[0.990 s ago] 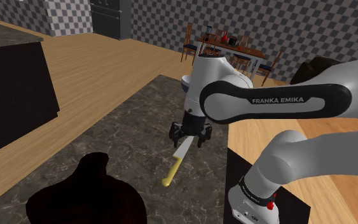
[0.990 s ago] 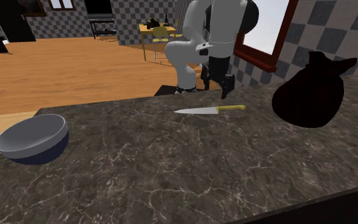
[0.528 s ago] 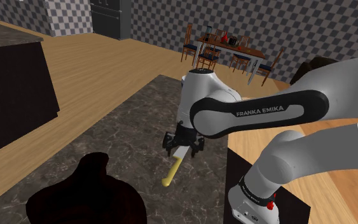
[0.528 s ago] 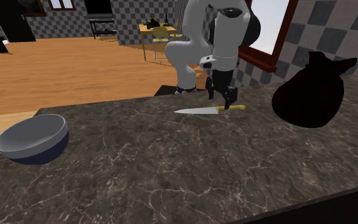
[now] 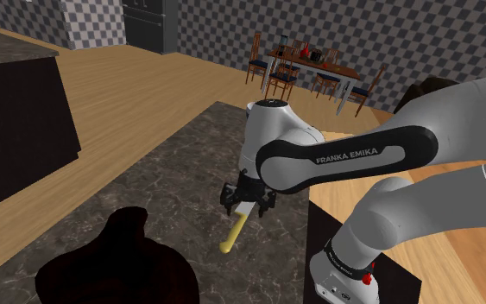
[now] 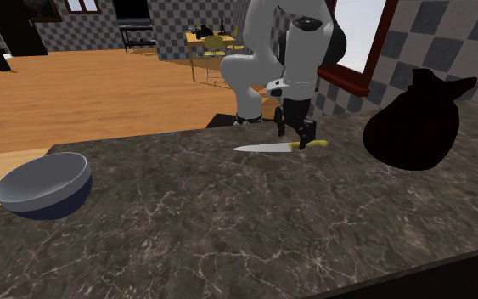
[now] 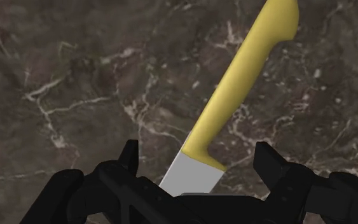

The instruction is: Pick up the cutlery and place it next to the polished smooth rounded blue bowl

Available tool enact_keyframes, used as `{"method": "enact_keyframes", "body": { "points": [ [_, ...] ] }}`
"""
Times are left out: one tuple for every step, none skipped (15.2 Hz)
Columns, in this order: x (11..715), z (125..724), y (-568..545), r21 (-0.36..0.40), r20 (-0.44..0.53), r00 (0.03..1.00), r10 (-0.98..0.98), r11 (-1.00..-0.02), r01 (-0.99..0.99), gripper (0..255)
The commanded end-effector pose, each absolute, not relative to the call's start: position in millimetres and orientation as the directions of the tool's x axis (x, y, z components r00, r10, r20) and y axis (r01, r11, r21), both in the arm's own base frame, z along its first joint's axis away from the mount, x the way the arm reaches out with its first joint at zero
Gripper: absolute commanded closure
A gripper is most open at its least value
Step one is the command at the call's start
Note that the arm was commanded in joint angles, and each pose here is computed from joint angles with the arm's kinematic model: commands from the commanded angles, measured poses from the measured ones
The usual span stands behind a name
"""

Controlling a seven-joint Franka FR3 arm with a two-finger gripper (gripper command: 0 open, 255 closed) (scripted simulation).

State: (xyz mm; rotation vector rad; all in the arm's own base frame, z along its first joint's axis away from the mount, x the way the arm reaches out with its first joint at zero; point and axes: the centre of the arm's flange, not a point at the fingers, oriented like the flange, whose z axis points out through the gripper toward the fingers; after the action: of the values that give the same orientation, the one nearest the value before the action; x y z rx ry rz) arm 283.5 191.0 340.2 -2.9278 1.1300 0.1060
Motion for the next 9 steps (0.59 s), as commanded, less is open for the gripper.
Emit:
{"method": "enact_keyframes", "body": {
  "points": [
    [283.5, 340.2, 191.0, 0.023, -0.064, 0.739, -0.671, -0.741, -0.671, 0],
    [283.5, 340.2, 191.0, 0.023, -0.064, 0.739, -0.671, -0.741, -0.671, 0],
    [283.5, 340.2, 191.0, 0.023, -0.064, 0.739, -0.671, -0.741, -0.671, 255],
    [283.5, 340.2, 191.0, 0.023, -0.064, 0.739, -0.671, -0.741, -0.671, 255],
    [283.5, 340.2, 191.0, 0.023, -0.064, 0.739, -0.671, -0.741, -0.671, 255],
    [283.5, 340.2, 191.0, 0.023, -0.064, 0.739, -0.671, -0.741, -0.671, 255],
    [283.5, 340.2, 191.0, 0.023, -0.064, 0.739, -0.671, -0.741, -0.671, 255],
    [283.5, 340.3, 190.9, 0.023, -0.064, 0.739, -0.671, -0.741, -0.671, 255],
    [283.5, 340.3, 191.0, 0.023, -0.064, 0.739, -0.671, -0.741, -0.671, 255]
  ]
}}
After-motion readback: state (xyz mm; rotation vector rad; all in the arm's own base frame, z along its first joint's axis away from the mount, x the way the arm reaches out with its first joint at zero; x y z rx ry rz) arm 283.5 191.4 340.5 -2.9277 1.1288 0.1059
